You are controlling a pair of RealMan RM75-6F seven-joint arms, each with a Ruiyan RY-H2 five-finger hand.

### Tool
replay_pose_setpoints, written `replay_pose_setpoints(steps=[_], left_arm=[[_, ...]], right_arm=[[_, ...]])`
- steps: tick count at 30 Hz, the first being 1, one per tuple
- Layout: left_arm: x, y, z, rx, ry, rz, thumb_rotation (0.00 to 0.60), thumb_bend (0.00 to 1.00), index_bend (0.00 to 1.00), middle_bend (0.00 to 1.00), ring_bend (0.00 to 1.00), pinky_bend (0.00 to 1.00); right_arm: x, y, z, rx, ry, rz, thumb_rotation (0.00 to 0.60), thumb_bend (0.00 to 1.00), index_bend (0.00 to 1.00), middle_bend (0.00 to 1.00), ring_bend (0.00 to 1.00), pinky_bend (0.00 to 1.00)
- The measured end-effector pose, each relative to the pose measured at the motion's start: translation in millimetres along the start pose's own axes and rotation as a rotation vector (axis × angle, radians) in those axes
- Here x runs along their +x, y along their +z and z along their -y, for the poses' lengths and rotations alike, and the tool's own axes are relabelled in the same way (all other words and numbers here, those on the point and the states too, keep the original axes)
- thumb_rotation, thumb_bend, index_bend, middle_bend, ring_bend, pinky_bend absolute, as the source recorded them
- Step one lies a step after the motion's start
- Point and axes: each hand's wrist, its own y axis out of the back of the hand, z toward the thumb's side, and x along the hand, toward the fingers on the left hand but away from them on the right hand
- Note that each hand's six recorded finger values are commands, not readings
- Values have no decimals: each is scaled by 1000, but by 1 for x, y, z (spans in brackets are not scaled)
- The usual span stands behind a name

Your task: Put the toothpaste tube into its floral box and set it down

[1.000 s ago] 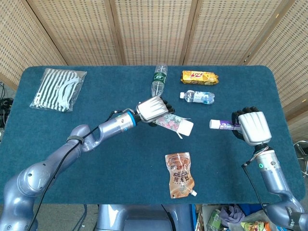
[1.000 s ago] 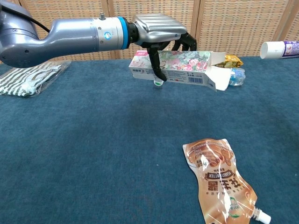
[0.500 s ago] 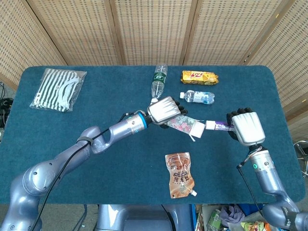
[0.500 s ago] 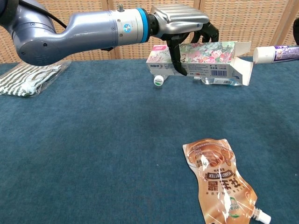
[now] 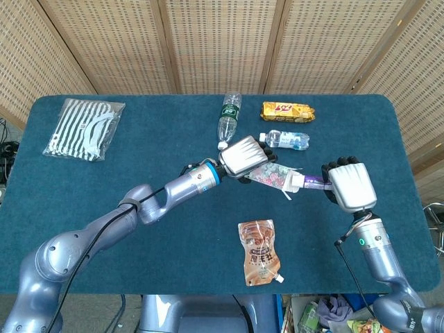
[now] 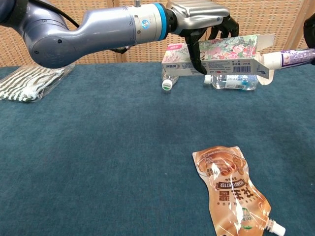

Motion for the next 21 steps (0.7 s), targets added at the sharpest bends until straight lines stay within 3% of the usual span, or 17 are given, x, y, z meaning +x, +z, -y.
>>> replay_pose_setpoints(steps=[12, 21], left_arm=[[-5, -15, 4, 13, -20, -44, 600, 92, 481, 461, 450, 588], [-1, -10, 3, -4, -9, -43, 600, 91, 481, 461, 450, 588]], right_arm=[[5, -8, -10, -2, -21, 5, 600, 507, 596, 608, 449, 405], [0, 0, -14, -7, -25, -13, 600, 507, 596, 608, 450, 405]])
